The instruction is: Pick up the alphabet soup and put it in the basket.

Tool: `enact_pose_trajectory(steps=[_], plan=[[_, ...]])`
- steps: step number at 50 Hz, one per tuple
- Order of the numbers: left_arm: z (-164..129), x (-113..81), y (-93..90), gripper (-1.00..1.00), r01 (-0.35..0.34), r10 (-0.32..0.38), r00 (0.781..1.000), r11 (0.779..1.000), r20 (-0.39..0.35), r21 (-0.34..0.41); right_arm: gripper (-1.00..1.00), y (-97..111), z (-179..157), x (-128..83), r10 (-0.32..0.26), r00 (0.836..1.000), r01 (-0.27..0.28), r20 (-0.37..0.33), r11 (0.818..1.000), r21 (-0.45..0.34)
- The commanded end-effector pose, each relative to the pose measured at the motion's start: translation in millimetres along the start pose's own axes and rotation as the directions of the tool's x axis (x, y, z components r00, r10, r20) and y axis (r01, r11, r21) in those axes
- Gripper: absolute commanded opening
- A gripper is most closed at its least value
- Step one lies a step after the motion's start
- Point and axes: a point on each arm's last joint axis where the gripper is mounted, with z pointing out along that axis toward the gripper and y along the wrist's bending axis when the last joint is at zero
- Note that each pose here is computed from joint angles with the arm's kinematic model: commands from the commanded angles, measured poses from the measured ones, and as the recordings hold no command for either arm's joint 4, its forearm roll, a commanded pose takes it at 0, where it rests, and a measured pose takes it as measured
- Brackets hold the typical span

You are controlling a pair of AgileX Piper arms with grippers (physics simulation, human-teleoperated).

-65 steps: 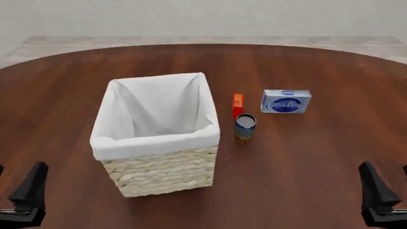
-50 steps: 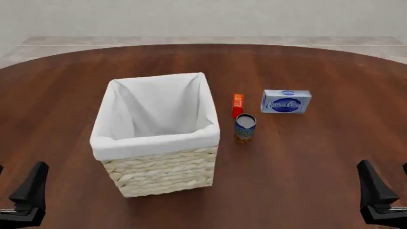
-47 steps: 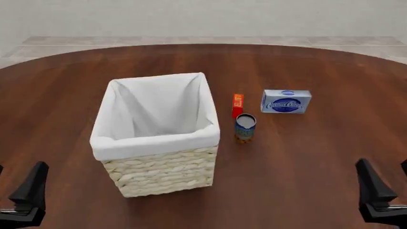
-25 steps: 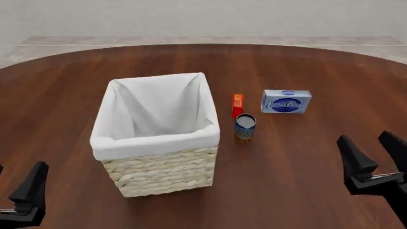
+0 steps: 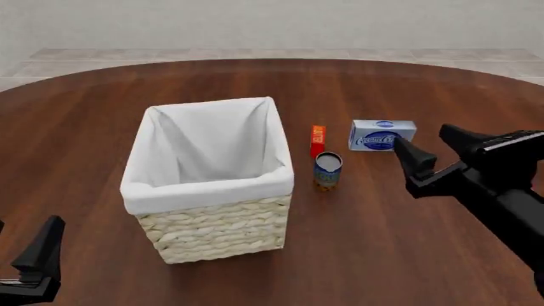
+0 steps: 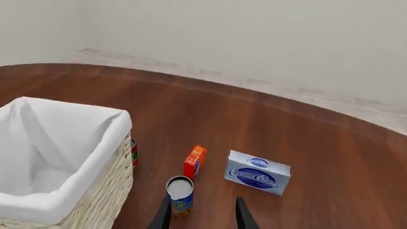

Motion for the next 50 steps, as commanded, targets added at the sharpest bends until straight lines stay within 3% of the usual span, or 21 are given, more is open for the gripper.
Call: enact_pose_trajectory(steps=[1,15,26,38,50], plan=[[0.0,0.0,0.0,1.0,0.0,0.0,1.0,1.0,0.0,0.0,1.0,1.8,62.9,8.8,-0.073,0.988,0.07,-0.135,0.997,-0.024],[0.0,0.0,0.0,1.0,0.0,0.0,1.0,1.0,0.0,0.0,1.0,-7.9,108.3,30.3,-0.085,0.965,0.086,-0.249,0.996,-0.007],[0.0,0.0,0.0,1.0,0.0,0.0,1.0,1.0,0.0,0.0,1.0,4.9,123.5,40.9,-0.073,0.957,0.063,-0.28,0.997,-0.046],[0.0,0.0,0.0,1.0,0.0,0.0,1.0,1.0,0.0,0.0,1.0,2.1,136.8,55.0,-0.056,0.948,0.048,-0.313,0.998,-0.034],[0.0,0.0,0.0,1.0,0.0,0.0,1.0,1.0,0.0,0.0,1.0,12.0,149.3,62.1,-0.051,0.942,0.033,-0.332,0.998,-0.059]])
